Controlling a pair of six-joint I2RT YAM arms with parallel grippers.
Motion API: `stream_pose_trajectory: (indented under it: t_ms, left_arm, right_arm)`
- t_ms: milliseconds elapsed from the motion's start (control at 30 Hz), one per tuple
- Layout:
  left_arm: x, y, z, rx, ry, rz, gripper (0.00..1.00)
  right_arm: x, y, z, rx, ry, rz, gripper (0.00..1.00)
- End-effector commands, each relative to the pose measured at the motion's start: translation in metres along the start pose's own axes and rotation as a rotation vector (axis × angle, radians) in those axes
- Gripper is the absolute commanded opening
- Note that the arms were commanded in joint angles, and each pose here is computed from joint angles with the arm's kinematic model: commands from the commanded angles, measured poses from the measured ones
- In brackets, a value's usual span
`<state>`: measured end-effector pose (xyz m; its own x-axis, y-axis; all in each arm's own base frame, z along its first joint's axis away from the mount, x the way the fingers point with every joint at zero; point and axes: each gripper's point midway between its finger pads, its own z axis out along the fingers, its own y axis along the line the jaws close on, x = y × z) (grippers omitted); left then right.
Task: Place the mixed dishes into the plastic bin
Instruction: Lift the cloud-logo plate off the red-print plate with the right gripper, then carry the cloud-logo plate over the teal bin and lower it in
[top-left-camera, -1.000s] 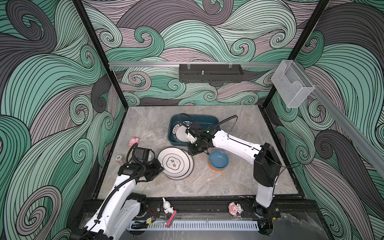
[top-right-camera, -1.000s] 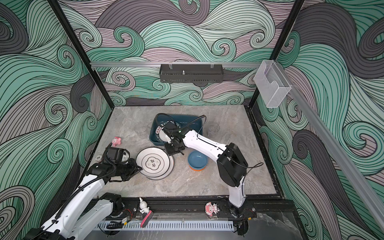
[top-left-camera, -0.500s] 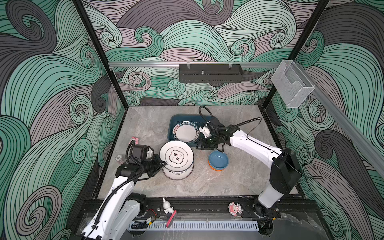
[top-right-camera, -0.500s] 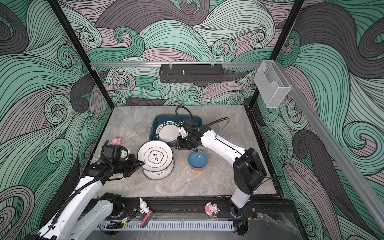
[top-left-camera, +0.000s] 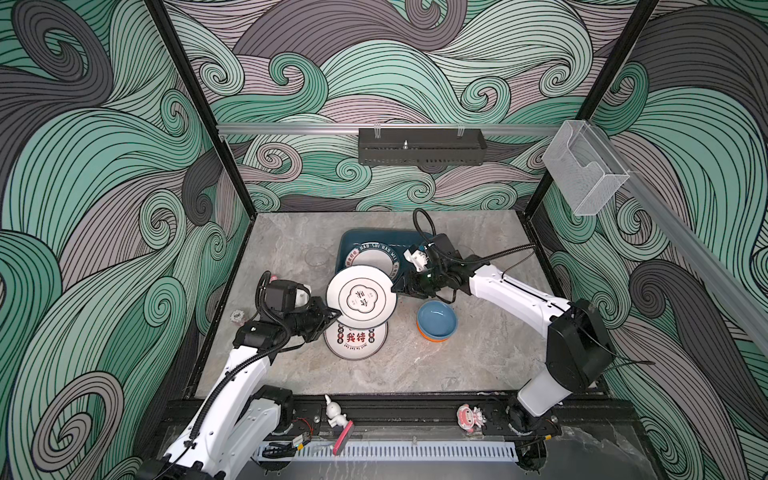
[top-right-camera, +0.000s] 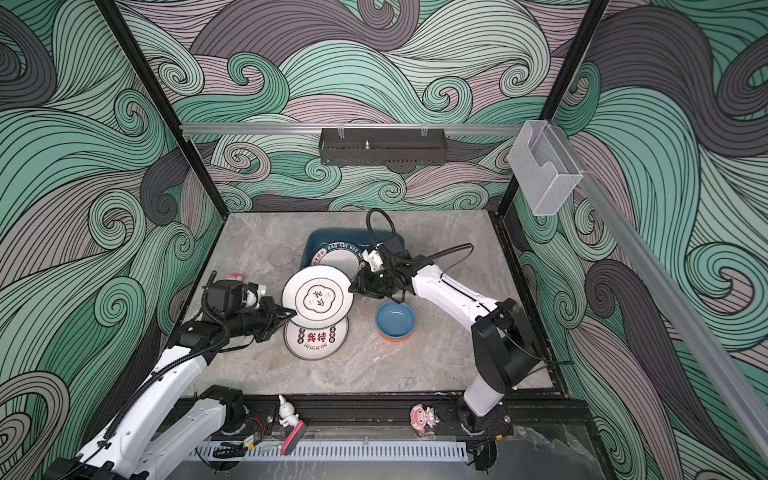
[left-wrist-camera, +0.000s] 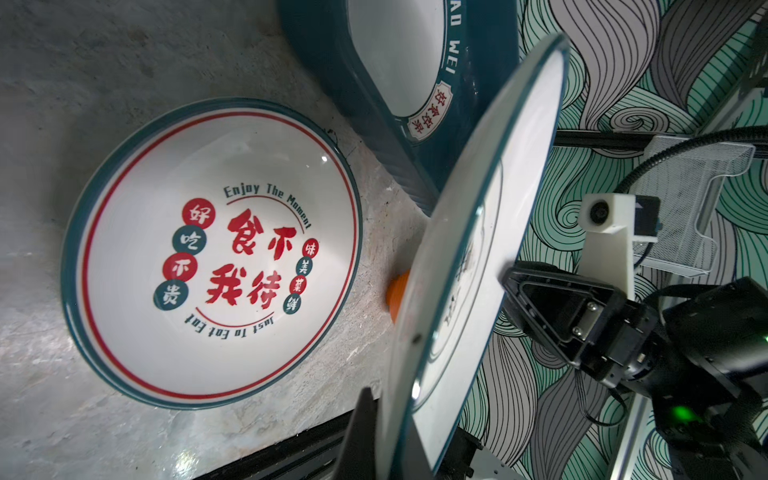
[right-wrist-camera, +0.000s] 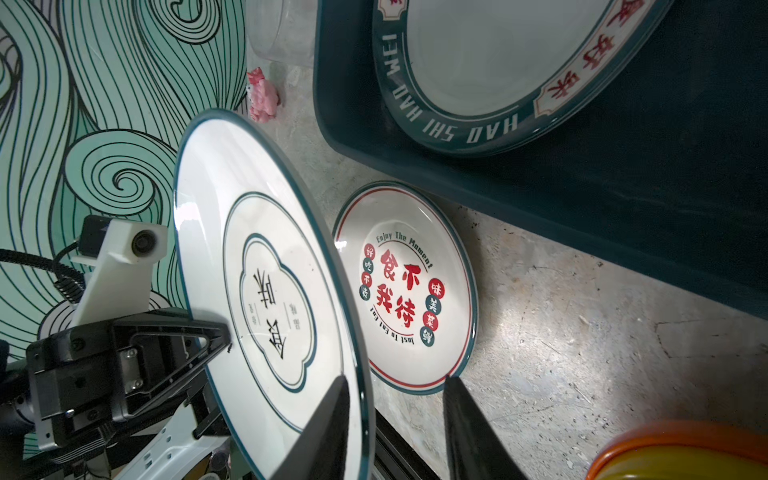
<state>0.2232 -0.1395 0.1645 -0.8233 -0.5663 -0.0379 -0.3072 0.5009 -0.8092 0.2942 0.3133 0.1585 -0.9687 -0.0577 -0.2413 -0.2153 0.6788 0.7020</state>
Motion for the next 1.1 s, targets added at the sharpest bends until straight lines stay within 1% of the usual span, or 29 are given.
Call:
stream_pose_trajectory:
  t_ms: [0, 100, 367, 467, 533, 600, 700, 767, 900, 1067]
  left_arm:
    - [-0.004, -0.04, -0.01, 0.125, -0.01, 0.066, 0.0]
    - [-0.003, -0.044, -0.009, 0.138, -0.005, 0.069, 0.0]
    - [-0.004, -0.045, -0.008, 0.14, -0.009, 0.067, 0.0]
    - [-0.004, -0.045, -0.008, 0.139, -0.009, 0.066, 0.01]
    - [-0.004, -0.044, -0.008, 0.136, -0.012, 0.067, 0.09]
    - [-0.005, -0.042, -0.008, 0.126, -0.016, 0.061, 0.21]
    - [-0.005, -0.04, -0.008, 0.117, -0.023, 0.058, 0.36]
    - [-0.006, -0.038, -0.009, 0.108, -0.029, 0.057, 0.42]
    - [-0.007, -0.032, -0.009, 0.079, -0.043, 0.056, 0.49]
    - [-0.007, -0.024, -0.011, 0.056, -0.065, 0.056, 0.55]
  right_arm:
    - [-0.002, 0.013, -0.005, -0.068, -0.007, 0.007, 0.38]
    - [-0.005, 0.016, -0.004, -0.089, -0.015, 0.004, 0.34]
    - [-0.007, 0.019, -0.005, -0.109, -0.018, 0.001, 0.13]
    - [-0.007, 0.02, -0.007, -0.112, -0.02, -0.002, 0.08]
    - [-0.008, 0.02, -0.008, -0.109, -0.026, -0.004, 0.06]
    - [-0.009, 0.018, -0.01, -0.102, -0.035, -0.006, 0.03]
    - [-0.013, 0.018, -0.015, -0.098, -0.055, -0.012, 0.01]
    - [-0.016, 0.017, -0.018, -0.093, -0.07, -0.014, 0.0]
    - [-0.025, 0.012, -0.024, -0.08, -0.098, -0.006, 0.0]
    - [-0.039, 0.002, -0.032, -0.047, -0.139, 0.003, 0.0]
